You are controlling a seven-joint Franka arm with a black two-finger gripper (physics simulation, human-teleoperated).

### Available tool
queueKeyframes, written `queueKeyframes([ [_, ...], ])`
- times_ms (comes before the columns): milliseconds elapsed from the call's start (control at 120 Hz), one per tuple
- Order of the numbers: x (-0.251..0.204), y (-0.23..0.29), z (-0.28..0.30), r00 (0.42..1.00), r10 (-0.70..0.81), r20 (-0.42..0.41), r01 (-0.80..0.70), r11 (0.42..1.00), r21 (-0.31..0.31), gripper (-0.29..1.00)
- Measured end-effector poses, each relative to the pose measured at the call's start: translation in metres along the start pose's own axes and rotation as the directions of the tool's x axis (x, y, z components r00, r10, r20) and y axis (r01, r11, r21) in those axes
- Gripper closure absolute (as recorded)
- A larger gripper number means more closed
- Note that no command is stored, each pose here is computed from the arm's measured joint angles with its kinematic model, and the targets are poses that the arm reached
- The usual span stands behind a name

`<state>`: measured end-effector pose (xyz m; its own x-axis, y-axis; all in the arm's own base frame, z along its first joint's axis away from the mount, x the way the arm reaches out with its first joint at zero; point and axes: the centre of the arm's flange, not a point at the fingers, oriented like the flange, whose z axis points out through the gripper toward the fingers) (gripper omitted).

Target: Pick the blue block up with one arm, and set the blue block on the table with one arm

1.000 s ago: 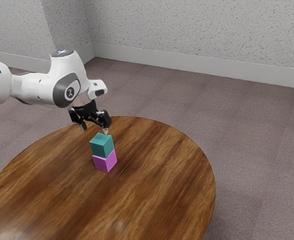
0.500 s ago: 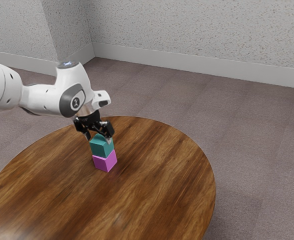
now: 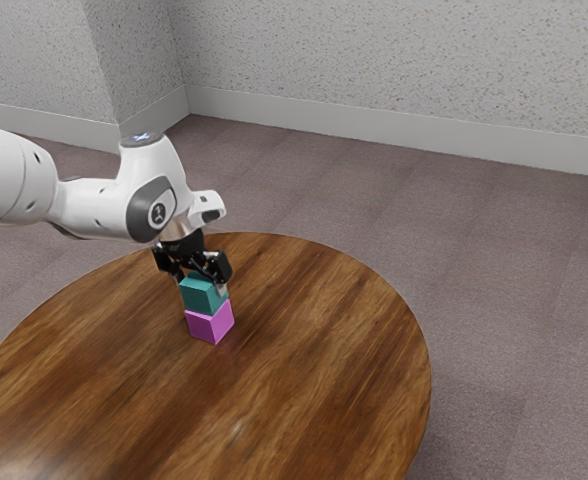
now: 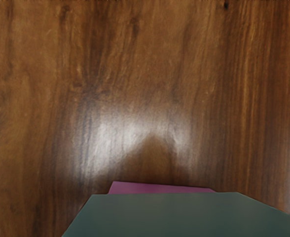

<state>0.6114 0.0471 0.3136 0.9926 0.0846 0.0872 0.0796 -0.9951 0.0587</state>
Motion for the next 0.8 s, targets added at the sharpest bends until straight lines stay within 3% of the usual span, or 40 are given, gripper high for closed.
queueKeyframes([
  [175, 0.003, 0.001, -0.006, 1.0, -0.001, -0.012, 0.001, 1.0, -0.001, 0.22],
  [292, 0.005, 0.002, -0.017, 1.0, 0.002, -0.03, -0.002, 1.0, 0.001, 0.3],
  [400, 0.007, 0.022, -0.048, 0.997, 0.029, -0.076, -0.029, 1.0, 0.001, 0.31],
  [500, -0.004, 0.077, -0.063, 0.992, 0.085, -0.091, -0.087, 0.996, -0.019, 0.31],
  [800, 0.008, 0.14, 0.018, 0.996, 0.091, 0.007, -0.09, 0.995, -0.051, 0.31],
])
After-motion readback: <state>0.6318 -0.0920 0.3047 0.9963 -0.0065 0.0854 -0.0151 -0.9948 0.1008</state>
